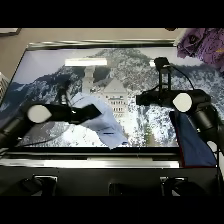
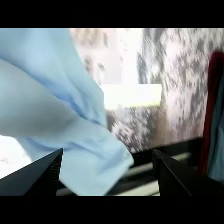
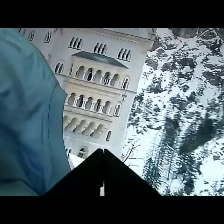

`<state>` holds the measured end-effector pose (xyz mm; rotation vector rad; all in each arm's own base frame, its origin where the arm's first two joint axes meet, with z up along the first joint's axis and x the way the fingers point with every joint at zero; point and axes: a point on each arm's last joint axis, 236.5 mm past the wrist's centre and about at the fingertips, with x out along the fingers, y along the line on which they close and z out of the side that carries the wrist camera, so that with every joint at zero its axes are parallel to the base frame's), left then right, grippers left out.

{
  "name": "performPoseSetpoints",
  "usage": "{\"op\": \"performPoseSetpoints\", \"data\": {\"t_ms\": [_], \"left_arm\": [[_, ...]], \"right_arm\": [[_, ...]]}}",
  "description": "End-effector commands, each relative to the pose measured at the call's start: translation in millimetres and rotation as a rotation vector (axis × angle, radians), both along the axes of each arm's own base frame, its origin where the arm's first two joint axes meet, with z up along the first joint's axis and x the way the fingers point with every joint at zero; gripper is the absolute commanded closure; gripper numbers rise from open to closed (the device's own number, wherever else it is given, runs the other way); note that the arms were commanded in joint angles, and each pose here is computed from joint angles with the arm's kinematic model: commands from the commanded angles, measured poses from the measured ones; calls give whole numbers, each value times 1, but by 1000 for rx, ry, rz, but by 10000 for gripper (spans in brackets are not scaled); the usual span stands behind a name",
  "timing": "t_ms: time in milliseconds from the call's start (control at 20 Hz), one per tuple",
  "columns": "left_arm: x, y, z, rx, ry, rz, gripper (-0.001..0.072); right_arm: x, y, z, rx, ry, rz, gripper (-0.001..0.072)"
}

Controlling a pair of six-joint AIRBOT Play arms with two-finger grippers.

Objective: Fold the clothes and pants, and hang the long-sleeved shirts on hangers.

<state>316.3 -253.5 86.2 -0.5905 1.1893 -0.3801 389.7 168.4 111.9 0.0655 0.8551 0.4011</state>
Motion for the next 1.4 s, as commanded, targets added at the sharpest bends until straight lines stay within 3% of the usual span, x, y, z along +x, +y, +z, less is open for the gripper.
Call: {"op": "performPoseSetpoints", "data": {"t_ms": [0,50,100,150,250,300,450,550,750,950,1050,1100,1250,1350], "left_arm": [[15,84,24,56,-42,86,76],[20,103,26,71,-53,111,76],[24,121,26,86,-57,134,76],[26,136,24,96,-47,162,76],[30,159,21,102,-29,216,77],[32,167,21,103,-25,240,77],[35,182,19,118,-25,276,77],[35,187,16,141,-22,277,76],[36,187,11,142,-7,276,77],[36,187,8,144,2,275,76],[34,193,4,171,12,277,74],[35,202,-1,194,14,293,72],[36,237,-26,182,54,408,63],[35,244,-56,143,71,405,63]], "right_arm": [[-5,1,-3,0,24,7,675],[-10,1,-7,-6,52,14,664],[-16,-3,-13,-25,84,18,518],[-24,-10,-24,-36,139,3,319],[-46,-33,-67,-23,308,-88,298],[-67,-35,-95,48,432,-135,241],[-127,14,-134,428,718,-139,95],[-147,39,-147,566,786,-157,94],[-165,65,-165,603,799,-168,51],[-143,74,-169,600,682,-225,77],[-141,74,-169,596,671,-227,368],[-143,75,-168,590,670,-204,651],[-150,76,-169,572,682,-172,680],[-153,73,-173,542,683,-161,681]]}}
